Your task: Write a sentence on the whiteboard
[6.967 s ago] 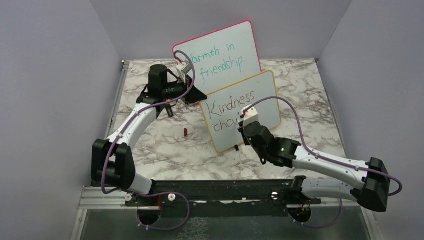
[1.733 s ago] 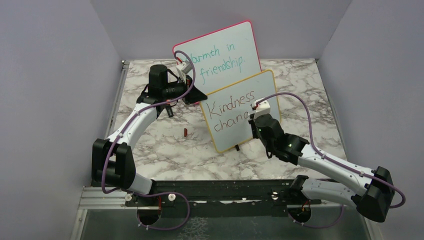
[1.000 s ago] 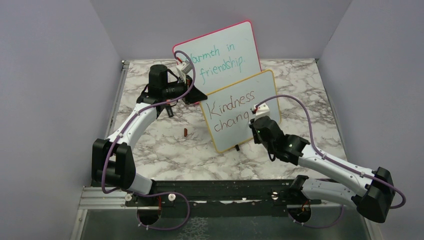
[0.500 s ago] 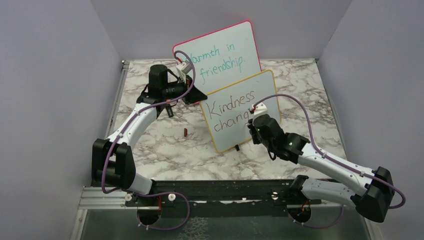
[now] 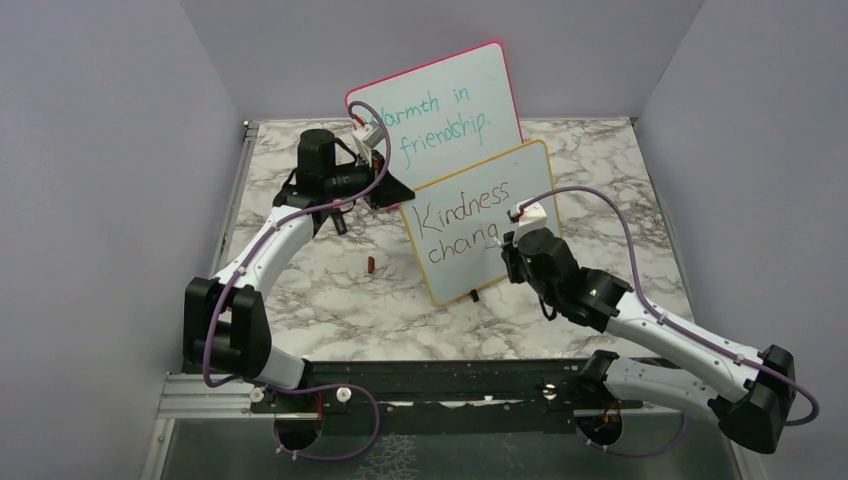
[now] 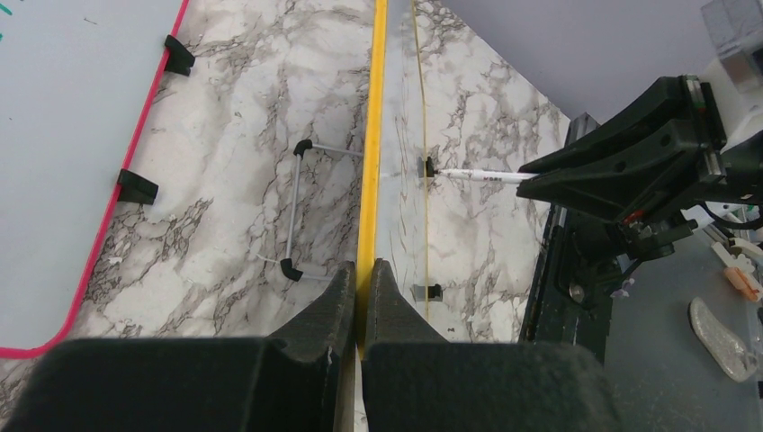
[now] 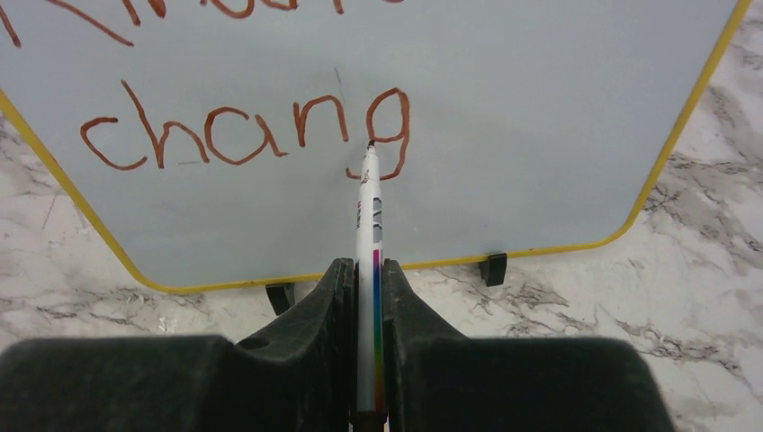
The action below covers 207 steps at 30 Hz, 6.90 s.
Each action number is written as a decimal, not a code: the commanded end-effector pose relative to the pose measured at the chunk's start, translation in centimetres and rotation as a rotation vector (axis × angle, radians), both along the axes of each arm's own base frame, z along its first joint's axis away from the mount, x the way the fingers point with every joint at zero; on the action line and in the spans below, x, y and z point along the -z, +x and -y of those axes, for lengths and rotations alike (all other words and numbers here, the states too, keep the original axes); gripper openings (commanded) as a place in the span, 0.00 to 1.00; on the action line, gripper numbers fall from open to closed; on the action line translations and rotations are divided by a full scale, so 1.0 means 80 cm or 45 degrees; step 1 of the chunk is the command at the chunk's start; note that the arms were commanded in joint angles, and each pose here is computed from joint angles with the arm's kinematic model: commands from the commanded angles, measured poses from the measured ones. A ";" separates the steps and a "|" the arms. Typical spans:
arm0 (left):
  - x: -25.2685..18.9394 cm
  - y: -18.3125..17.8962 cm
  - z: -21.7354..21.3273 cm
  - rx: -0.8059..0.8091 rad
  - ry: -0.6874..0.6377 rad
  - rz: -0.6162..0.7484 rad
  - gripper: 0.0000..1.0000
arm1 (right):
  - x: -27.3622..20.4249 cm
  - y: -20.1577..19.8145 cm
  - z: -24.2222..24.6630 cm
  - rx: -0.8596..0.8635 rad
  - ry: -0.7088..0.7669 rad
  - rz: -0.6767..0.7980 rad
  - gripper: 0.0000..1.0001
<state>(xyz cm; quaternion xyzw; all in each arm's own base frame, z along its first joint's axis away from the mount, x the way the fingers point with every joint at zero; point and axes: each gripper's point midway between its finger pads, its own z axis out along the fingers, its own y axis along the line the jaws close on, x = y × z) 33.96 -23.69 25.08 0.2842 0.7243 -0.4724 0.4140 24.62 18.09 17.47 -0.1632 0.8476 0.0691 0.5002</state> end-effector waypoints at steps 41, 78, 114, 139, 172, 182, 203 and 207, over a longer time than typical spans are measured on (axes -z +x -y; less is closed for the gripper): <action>0.040 -0.010 0.006 0.017 0.076 -0.113 0.00 | -0.003 0.041 0.038 0.196 0.036 0.098 0.01; 0.041 -0.009 0.006 0.017 0.078 -0.114 0.00 | -0.020 0.040 0.010 0.035 0.079 0.104 0.01; 0.042 -0.009 0.006 0.017 0.078 -0.117 0.00 | 0.016 0.024 0.036 0.122 -0.024 -0.024 0.01; 0.041 -0.008 0.006 0.017 0.078 -0.116 0.00 | -0.018 0.036 0.057 0.254 0.053 0.138 0.01; 0.039 -0.009 0.007 0.024 0.073 -0.116 0.00 | -0.021 0.057 0.037 0.180 0.107 0.150 0.01; 0.040 -0.009 0.007 0.020 0.073 -0.117 0.00 | -0.020 0.049 0.031 0.120 0.106 0.119 0.01; 0.040 -0.009 0.007 0.021 0.074 -0.118 0.00 | 0.010 0.037 0.063 0.261 0.024 0.035 0.01; 0.040 -0.009 0.007 0.020 0.074 -0.117 0.00 | 0.010 0.038 0.069 0.298 0.012 0.038 0.01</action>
